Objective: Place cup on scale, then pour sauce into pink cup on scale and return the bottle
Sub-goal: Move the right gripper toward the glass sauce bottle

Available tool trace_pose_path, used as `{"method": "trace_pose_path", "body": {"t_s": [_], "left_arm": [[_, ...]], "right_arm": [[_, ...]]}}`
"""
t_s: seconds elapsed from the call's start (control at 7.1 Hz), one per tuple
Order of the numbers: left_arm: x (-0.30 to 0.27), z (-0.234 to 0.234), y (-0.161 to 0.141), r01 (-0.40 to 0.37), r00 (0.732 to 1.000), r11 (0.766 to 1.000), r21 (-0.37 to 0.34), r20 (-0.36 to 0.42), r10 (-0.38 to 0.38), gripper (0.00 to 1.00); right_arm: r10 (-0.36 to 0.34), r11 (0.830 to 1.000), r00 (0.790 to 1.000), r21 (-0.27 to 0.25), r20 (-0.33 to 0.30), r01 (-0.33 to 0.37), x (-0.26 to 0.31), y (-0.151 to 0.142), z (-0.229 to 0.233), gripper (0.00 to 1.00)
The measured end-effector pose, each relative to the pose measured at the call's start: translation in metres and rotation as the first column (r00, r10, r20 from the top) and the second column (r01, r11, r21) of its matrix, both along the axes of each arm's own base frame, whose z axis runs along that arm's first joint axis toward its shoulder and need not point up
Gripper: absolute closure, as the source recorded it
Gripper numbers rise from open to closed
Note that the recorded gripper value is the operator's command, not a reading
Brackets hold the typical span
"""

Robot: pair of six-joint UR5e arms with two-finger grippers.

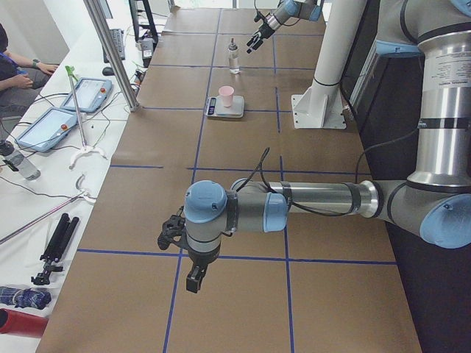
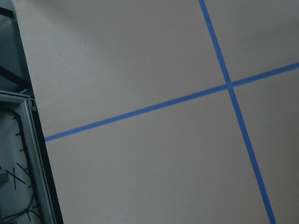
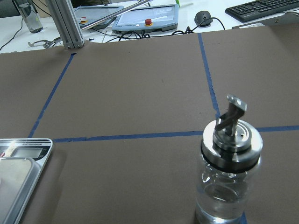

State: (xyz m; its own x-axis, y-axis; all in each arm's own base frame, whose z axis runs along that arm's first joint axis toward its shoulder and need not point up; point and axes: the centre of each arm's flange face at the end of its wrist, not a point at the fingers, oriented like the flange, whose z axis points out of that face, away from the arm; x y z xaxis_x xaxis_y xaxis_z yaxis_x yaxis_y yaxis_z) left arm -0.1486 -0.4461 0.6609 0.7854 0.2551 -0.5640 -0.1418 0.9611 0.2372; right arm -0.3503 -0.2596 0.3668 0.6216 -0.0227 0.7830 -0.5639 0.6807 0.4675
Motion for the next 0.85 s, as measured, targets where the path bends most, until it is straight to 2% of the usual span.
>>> {"method": "trace_pose_path", "body": {"t_s": [0.28,0.42,0.85], "left_arm": [[0.008,0.011,0.023,0.012,0.999,0.999,-0.036,-0.042,-0.014,0.00],[0.015,0.009,0.023,0.012,0.998,0.999,-0.042,-0.064,-0.014,0.00],[0.073,-0.011,-0.010,-0.059,0.995,0.997,-0.050,-0.081,0.055,0.00]], "right_arm": [[0.023,0.999,0.999,0.039,0.024,-0.024,0.001,0.005,0.033,0.00],[0.025,0.999,0.999,0.046,0.025,-0.026,0.001,0.005,0.036,0.00],[0.031,0.998,0.999,0.055,0.024,-0.032,0.001,0.007,0.037,0.00]]}}
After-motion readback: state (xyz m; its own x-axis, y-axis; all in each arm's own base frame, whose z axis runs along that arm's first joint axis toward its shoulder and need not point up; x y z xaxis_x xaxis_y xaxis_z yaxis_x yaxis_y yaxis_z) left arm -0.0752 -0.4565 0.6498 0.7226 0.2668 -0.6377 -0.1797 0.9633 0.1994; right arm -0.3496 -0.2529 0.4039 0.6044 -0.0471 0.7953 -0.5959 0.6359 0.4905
